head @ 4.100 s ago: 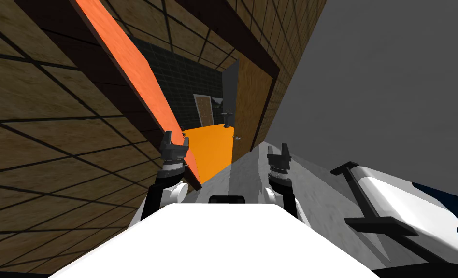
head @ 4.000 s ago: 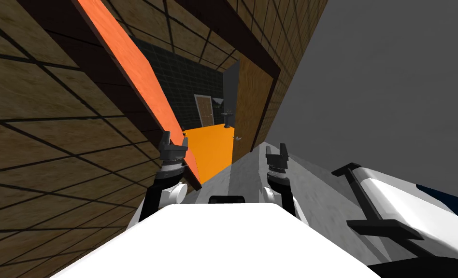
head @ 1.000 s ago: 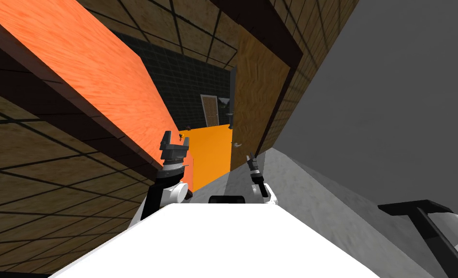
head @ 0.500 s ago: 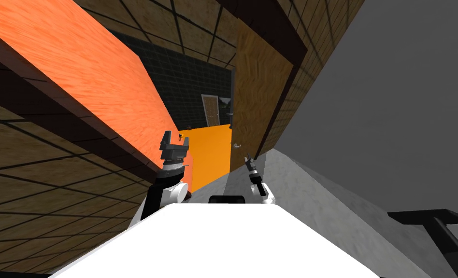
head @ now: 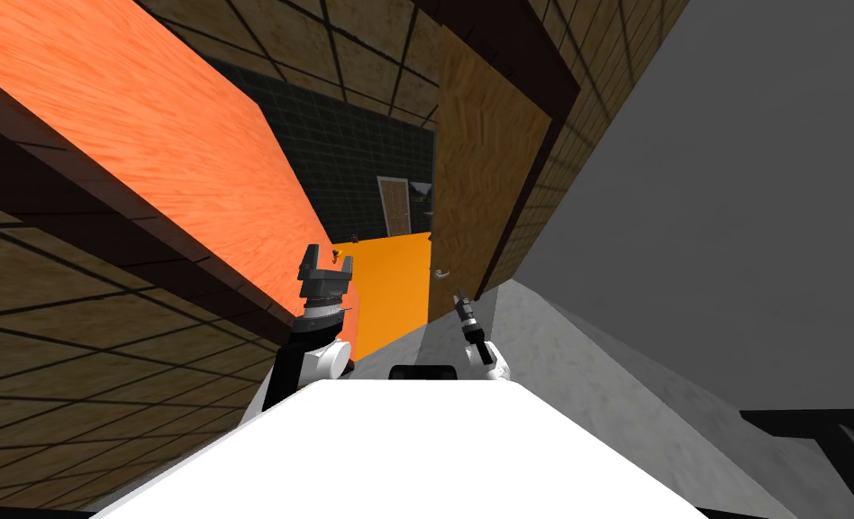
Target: Push the door open
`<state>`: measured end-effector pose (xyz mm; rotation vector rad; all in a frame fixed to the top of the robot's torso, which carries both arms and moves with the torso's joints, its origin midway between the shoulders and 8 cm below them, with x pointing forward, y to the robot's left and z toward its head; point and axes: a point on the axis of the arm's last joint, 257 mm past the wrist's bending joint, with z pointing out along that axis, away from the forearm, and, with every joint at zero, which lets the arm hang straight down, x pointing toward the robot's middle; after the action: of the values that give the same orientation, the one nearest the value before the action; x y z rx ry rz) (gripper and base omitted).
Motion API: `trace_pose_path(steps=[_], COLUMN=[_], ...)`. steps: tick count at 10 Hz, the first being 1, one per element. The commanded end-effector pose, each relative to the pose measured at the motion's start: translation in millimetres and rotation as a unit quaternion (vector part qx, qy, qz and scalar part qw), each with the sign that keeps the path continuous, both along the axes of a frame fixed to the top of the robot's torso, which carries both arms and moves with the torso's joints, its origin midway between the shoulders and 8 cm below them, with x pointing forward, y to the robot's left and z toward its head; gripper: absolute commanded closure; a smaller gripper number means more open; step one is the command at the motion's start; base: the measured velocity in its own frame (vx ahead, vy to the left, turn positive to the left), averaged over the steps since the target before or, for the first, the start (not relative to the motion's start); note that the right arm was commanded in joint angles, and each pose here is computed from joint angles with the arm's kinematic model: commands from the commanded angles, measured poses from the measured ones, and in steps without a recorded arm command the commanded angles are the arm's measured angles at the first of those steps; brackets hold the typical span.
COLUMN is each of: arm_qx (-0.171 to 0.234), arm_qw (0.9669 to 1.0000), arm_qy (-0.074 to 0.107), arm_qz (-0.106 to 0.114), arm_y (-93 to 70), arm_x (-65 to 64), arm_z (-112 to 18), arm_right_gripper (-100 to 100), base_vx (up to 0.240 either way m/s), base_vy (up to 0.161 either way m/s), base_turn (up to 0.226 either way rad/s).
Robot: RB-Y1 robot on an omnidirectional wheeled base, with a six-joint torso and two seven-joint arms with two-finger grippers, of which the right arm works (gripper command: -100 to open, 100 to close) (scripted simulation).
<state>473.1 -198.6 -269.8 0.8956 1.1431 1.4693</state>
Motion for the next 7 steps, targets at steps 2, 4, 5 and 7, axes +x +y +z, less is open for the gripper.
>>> trace_pose_path(steps=[2, 4, 5, 7], arm_qx=[-0.003, -0.006, -0.006, -0.008], arm_qw=[0.9998, 0.9994, 0.9992, 0.9987], arm_qy=[0.015, 0.026, 0.034, 0.043], arm_qz=[0.009, 0.021, 0.021, 0.026], arm_y=[5.6, 13.7, 13.0, 16.6], arm_x=[2.5, 6.6, 5.1, 6.1], arm_z=[-15.8, -27.2, -34.0, -42.7], arm_right_gripper=[-100, -100, -100, -100], base_vx=[0.042, 0.075, 0.05, 0.04], base_vy=[-0.052, -0.087, -0.062, -0.045], base_turn=[0.038, 0.066, 0.023, 0.028])
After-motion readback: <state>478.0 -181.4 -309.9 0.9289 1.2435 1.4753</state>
